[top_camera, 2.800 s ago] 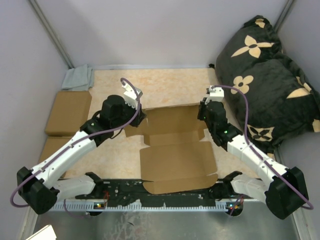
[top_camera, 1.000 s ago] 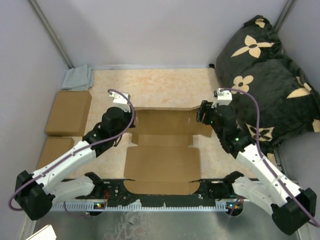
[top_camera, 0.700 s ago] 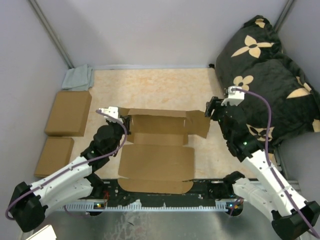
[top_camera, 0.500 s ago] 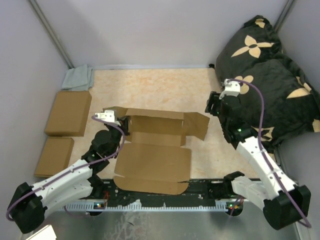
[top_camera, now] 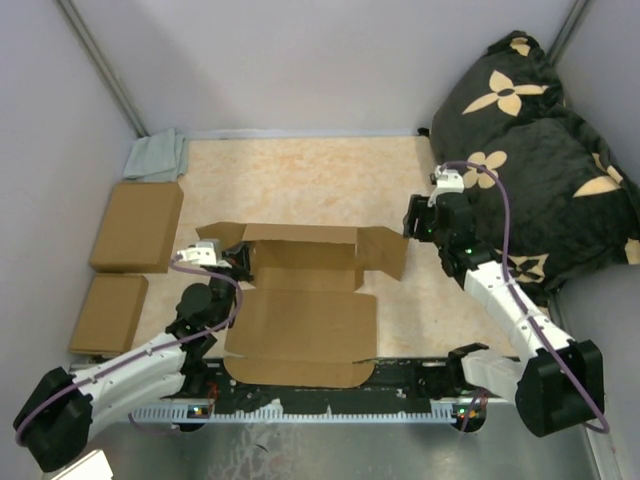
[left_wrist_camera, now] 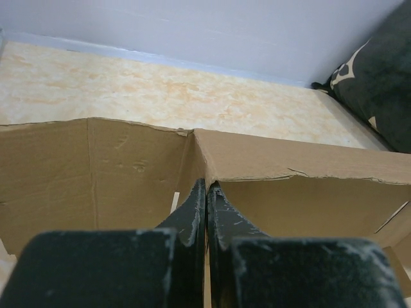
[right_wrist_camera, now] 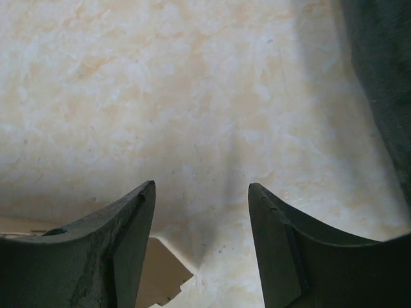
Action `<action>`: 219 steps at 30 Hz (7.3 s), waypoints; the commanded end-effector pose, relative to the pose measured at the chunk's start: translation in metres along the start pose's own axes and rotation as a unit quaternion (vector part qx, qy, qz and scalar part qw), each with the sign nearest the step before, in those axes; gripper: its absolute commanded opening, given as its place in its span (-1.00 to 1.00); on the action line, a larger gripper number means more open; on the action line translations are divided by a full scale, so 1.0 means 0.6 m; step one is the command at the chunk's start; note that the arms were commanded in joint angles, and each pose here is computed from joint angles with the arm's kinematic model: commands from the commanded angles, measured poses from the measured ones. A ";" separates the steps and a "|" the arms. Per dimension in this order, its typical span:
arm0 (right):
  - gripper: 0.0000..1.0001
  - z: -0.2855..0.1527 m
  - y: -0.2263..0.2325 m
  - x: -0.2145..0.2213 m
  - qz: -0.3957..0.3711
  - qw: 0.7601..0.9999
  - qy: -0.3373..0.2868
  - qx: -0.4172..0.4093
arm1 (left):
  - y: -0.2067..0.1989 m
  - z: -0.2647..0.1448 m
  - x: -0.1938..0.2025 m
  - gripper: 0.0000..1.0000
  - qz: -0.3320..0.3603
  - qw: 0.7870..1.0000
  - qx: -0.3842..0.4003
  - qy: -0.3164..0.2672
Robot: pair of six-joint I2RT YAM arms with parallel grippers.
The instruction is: Fold the paper box
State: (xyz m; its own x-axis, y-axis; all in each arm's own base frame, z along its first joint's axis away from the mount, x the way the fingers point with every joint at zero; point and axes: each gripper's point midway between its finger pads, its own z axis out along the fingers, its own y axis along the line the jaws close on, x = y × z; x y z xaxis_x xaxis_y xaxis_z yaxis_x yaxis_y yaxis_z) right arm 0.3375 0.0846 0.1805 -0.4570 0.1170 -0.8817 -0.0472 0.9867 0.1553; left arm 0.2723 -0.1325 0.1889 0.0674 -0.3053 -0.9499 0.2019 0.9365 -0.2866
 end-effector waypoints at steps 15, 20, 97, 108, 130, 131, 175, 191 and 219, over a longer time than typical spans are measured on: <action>0.15 -0.025 0.095 0.117 0.010 0.975 0.087 -0.202 | -0.012 0.038 -0.008 -1.00 0.005 0.999 -0.041 0.030; 0.15 -0.049 0.123 0.106 0.016 0.964 0.063 -0.258 | -0.012 0.039 -0.002 -1.00 0.007 0.998 -0.045 0.043; -0.70 -0.003 0.214 0.132 -0.048 0.980 -0.066 -0.181 | -0.032 -0.016 0.014 -1.00 0.127 0.991 0.027 -0.036; -0.65 0.017 0.222 0.143 -0.034 0.987 -0.052 -0.149 | -0.044 -0.020 0.011 -1.00 0.124 0.991 0.041 -0.034; -0.56 0.038 0.220 0.158 -0.033 0.995 -0.078 -0.060 | -0.079 -0.004 -0.004 -1.00 0.147 0.988 0.054 -0.017; -0.51 0.040 0.221 0.159 -0.039 0.995 -0.077 -0.059 | -0.079 -0.004 -0.004 -1.00 0.146 0.988 0.054 -0.018; -1.00 0.014 0.007 0.198 0.003 0.995 -0.002 0.097 | 0.154 0.109 -0.003 0.50 -0.087 0.970 -0.218 0.063; -0.98 0.015 0.045 0.179 -0.010 1.000 0.012 0.024 | 0.041 0.096 0.020 0.37 -0.193 0.978 0.075 -0.010; -0.94 0.024 0.085 0.167 -0.018 0.999 0.021 -0.028 | -0.106 0.012 0.118 0.14 -0.037 0.966 0.221 0.132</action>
State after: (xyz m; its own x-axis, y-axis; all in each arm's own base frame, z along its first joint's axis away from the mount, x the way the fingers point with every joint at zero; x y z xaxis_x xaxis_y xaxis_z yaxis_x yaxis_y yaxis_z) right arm 0.2916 0.1323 0.0713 -0.5364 0.0381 -0.8431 -0.0697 0.9936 0.0893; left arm 0.2577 -0.2207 0.1510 -0.2135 -0.3183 -0.9236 0.6488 0.6606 -0.3776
